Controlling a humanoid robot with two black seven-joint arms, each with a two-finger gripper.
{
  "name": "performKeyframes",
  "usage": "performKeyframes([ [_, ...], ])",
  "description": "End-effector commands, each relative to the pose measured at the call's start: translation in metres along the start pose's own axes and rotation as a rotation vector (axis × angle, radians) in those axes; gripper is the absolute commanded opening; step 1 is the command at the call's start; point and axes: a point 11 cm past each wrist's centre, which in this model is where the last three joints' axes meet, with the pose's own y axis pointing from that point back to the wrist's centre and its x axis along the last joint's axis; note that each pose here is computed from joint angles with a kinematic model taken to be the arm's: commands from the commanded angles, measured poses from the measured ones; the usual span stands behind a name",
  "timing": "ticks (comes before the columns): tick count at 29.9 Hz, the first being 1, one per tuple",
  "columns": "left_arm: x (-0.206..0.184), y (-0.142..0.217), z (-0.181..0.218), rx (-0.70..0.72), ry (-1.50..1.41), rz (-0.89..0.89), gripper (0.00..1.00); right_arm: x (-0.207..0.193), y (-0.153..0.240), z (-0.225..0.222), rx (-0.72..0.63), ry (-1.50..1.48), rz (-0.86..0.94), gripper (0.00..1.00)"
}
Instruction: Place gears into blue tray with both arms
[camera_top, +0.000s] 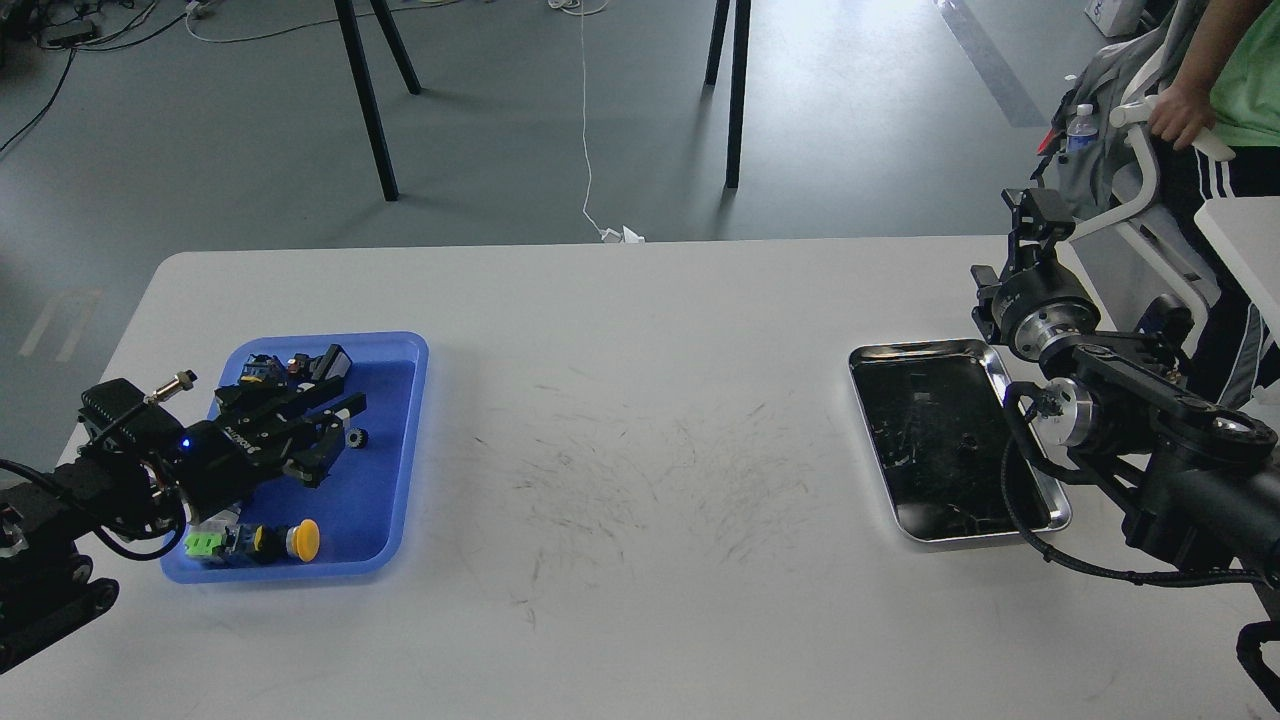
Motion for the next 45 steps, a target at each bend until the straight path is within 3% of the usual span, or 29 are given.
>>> performKeyframes([
  [1, -0.001, 0.001, -0.001, 0.004, -0.003, -0.004, 0.43, 0.000, 0.000, 0.000, 0.000, 0.000, -0.001, 0.97],
  [9, 0.002, 0.011, -0.011, 0.032, -0.006, -0.006, 0.48, 0.000, 0.000, -0.002, 0.003, 0.000, -0.004, 0.97],
  [16, 0.024, 0.023, -0.038, 0.183, 0.202, 0.117, 0.55, -0.015, 0.002, -0.008, 0.015, -0.015, -0.049, 0.98],
  [22, 0.042, 0.024, -0.053, 0.288, 0.426, 0.253, 0.66, -0.024, 0.001, -0.014, 0.025, -0.011, -0.077, 0.99],
  [25, 0.049, 0.027, -0.063, 0.353, 0.567, 0.337, 0.81, -0.024, 0.003, -0.019, 0.028, 0.020, -0.100, 0.99],
  [29, 0.076, 0.021, -0.076, 0.378, 0.680, 0.428, 0.91, -0.033, 0.010, -0.021, 0.023, 0.110, -0.181, 0.99],
  [35, 0.108, 0.015, -0.088, 0.357, 0.874, 0.515, 0.98, -0.032, 0.019, -0.029, -0.010, 0.279, -0.278, 0.99],
  [45, 0.132, 0.018, -0.105, 0.345, 1.056, 0.640, 0.98, -0.026, 0.053, -0.060, -0.068, 0.584, -0.511, 0.99],
])
